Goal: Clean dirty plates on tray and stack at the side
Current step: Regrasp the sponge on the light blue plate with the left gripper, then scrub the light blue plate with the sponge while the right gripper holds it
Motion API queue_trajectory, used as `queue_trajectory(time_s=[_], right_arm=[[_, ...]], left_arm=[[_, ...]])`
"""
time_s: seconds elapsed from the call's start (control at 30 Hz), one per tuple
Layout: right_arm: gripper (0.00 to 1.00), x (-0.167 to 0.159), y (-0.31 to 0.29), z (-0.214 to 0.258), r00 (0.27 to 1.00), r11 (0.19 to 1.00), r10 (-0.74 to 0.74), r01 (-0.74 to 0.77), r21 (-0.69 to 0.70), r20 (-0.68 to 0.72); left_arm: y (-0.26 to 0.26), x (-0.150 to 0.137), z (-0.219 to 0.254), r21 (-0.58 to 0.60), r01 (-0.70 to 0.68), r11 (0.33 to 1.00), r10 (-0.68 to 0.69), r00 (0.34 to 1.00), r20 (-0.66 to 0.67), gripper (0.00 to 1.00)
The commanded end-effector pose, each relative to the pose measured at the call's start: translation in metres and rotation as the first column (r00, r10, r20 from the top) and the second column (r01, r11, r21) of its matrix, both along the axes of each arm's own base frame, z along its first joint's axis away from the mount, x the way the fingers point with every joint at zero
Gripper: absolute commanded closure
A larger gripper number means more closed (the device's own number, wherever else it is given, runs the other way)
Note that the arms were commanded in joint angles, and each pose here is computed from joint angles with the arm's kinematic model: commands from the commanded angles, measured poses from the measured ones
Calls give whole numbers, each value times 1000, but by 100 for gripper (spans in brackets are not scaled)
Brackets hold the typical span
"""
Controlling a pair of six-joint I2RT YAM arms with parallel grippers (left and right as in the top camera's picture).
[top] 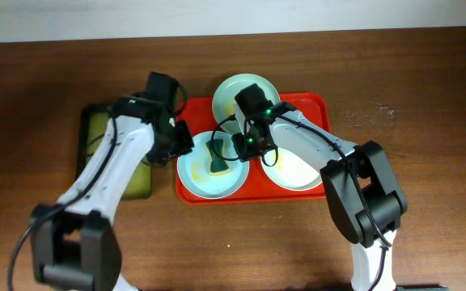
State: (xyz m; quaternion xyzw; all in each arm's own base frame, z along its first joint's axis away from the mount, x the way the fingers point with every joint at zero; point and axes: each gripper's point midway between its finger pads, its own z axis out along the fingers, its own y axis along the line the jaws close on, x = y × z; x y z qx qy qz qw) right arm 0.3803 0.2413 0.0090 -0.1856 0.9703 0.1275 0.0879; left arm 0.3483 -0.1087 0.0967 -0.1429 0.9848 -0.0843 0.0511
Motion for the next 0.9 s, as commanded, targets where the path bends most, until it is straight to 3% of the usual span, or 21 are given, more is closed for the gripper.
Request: queue_trajectory(time_s=[0.0,0.2,0.37,0.47,0.6,0.87], right_arm=[[96,-5,-4,-14,1000,1000,3,-3,-30,-26],[96,-5,-4,-14,1000,1000,2,-3,-31,-28],[96,-4,-4,-14,1000,1000,3,-3,-28,-23],[96,-3,-3,-14,1000,1000,3,-3,-27,-20],[96,-2,-2,-14,1000,1000,3,-3,-23,-13],[96,-2,-3,-14,1000,1000,8,-8,-24,-12]], left_arm=[[-25,-4,-28,-154,135,979,-147,987,-70,62],[-50,-5,-74,-271,149,951,-195,969,-153,74],[-55,-3,-75,-293,232,928,-274,956,-110,69],[-57,-3,-73,-292,252,922,-291,952,-97,73],[-81,-1,-70,-289,344,893,-368,929,-33,67],[-87,22,-46,-248,372,895,-377,926,30,69]])
